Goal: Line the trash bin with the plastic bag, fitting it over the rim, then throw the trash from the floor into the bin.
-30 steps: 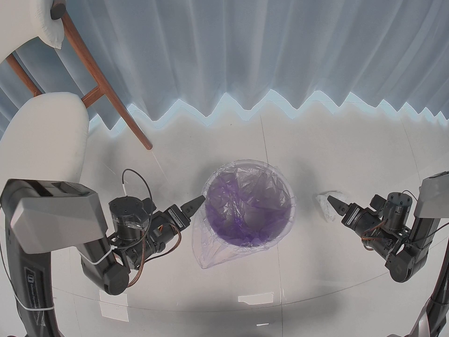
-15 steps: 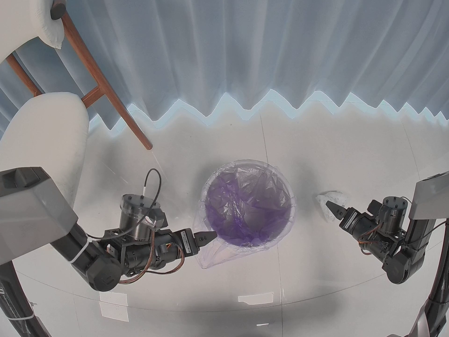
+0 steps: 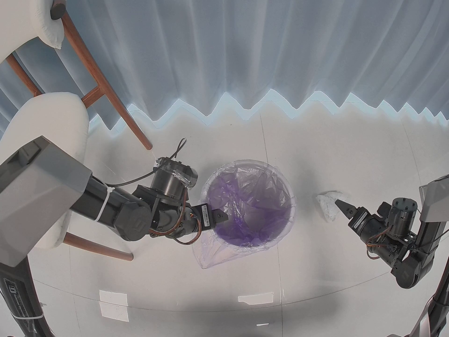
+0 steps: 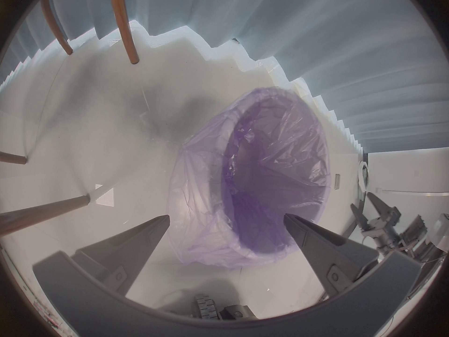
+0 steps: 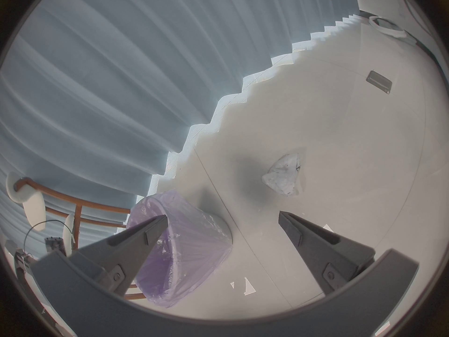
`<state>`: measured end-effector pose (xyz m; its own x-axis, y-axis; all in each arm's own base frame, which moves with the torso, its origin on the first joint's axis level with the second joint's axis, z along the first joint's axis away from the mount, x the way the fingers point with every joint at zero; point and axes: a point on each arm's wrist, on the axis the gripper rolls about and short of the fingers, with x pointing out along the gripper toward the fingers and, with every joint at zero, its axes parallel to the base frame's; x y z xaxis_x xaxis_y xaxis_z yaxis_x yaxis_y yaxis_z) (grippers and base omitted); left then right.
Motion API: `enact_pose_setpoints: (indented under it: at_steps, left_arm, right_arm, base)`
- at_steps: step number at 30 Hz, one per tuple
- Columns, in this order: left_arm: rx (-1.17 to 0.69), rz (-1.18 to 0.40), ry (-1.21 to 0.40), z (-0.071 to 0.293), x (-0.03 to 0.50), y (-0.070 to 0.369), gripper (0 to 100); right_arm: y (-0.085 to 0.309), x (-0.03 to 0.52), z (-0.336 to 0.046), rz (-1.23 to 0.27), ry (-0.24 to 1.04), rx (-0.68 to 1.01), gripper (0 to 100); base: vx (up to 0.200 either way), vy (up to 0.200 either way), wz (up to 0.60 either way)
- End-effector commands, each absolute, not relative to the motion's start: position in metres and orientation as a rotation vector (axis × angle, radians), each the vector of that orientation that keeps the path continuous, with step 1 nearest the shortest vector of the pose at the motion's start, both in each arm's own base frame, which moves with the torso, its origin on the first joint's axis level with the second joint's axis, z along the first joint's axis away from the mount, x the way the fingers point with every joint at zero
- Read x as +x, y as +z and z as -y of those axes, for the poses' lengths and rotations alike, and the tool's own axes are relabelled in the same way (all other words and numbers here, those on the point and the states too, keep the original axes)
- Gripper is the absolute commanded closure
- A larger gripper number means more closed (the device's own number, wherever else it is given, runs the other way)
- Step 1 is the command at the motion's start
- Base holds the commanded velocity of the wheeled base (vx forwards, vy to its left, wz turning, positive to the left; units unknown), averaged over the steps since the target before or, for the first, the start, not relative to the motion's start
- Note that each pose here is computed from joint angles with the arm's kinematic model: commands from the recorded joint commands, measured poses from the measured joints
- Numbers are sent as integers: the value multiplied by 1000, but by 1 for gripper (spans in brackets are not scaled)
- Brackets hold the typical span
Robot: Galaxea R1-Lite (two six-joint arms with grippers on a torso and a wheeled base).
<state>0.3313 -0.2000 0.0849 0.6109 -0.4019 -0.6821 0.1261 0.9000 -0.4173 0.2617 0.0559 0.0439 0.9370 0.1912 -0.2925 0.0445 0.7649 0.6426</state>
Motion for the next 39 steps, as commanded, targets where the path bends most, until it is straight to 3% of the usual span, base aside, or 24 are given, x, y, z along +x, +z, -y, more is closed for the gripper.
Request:
enact_pose_setpoints:
  at_steps: [1,5,13,14,19,27,33,39]
  left_arm:
    - [-292,-898,-254,216,348,62,0]
    - [-242,-903,-174,223,357,40,0]
    - [-244,-900,-167,229,366,30,0]
    - [-246,-898,-168,229,366,31,100]
    - [-251,-873,-166,228,367,40,100]
    - [-210,-780,-246,217,368,102,100]
    - [-2,-743,-381,212,370,105,100]
    - [38,-760,-389,214,375,90,100]
  right_arm:
    - [55,256,-55,-312,87,723,0]
    - [55,256,-55,-311,86,723,0]
    - [57,254,-55,-306,88,726,0]
    - [57,253,-54,-310,86,725,0]
    - [55,250,-54,-325,81,724,0]
    - [55,250,-54,-325,81,725,0]
    - [55,251,-55,-323,85,725,0]
    - [56,249,-54,-324,83,725,0]
  base:
    - [0,0,0]
    - [0,0,0]
    - [0,0,0]
    - [0,0,0]
    - [0,0,0]
    - [0,0,0]
    - [0,0,0]
    - [0,0,0]
